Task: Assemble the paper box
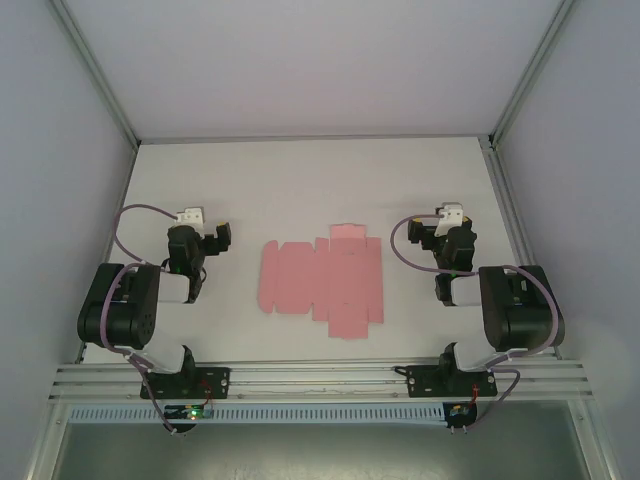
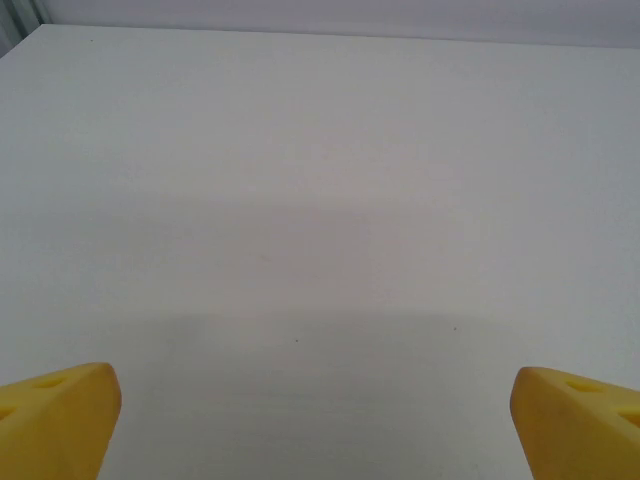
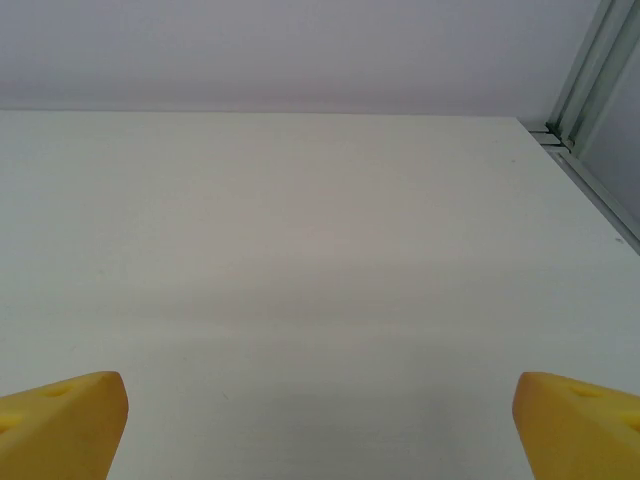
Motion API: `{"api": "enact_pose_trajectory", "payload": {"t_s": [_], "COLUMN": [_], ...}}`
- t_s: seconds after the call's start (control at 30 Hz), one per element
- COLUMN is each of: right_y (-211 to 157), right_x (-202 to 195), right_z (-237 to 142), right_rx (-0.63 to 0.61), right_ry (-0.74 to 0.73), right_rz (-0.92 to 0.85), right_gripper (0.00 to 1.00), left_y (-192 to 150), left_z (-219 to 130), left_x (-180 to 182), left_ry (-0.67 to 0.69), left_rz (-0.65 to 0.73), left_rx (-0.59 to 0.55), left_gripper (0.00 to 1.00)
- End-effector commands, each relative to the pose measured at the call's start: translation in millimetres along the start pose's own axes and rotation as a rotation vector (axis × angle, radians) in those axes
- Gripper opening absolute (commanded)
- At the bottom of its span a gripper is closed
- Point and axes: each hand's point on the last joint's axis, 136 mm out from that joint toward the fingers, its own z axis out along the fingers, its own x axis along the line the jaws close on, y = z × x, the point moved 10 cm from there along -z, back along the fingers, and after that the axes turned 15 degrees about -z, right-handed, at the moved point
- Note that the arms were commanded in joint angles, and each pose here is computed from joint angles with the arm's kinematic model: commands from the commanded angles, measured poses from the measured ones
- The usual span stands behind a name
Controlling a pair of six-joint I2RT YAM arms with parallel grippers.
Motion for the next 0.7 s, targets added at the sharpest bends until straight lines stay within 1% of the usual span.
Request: {"api": "enact_pose_trajectory", "payload": {"t_s": [0.0,0.37,0.4,0.47,0.5,0.53,0.57,0.67], "right_y": [7,7,7,7,9,12,16,40], "right_x": [1,1,1,1,0,-1,-3,-9], "right_z": [0,1,1,0,0,0,0,-5], "right_rx": [-0.032,-0.027,-0.028,-0.03,-0.035,-0.04,-0.028,0.024], "right_ry": [0.006,0.005,0.005,0.005,0.001,-0.008,-0.013,-0.056], "right_rz": [0.011,0.013,0.013,0.014,0.016,0.021,0.019,0.01], "right_gripper": [0.98,0.98,0.98,0.98,0.98,0.98,0.98,0.98], "left_y": [7,8,8,8,10,17,25,59], "left_z": [2,2,3,5,5,3,0,-15], "left_x": [1,-1,-1,-6,-7,-6,-6,-12], "left_ry": [0.006,0.006,0.0,-0.053,-0.052,-0.036,-0.001,0.075], "left_rz": [-0.003,0.004,0.006,0.029,0.027,0.011,-0.002,-0.051], "left_rx": [-0.024,-0.02,-0.017,0.018,0.018,-0.003,0.037,0.061], "left_gripper": [1.0,1.0,1.0,1.0,1.0,1.0,1.0,1.0]}}
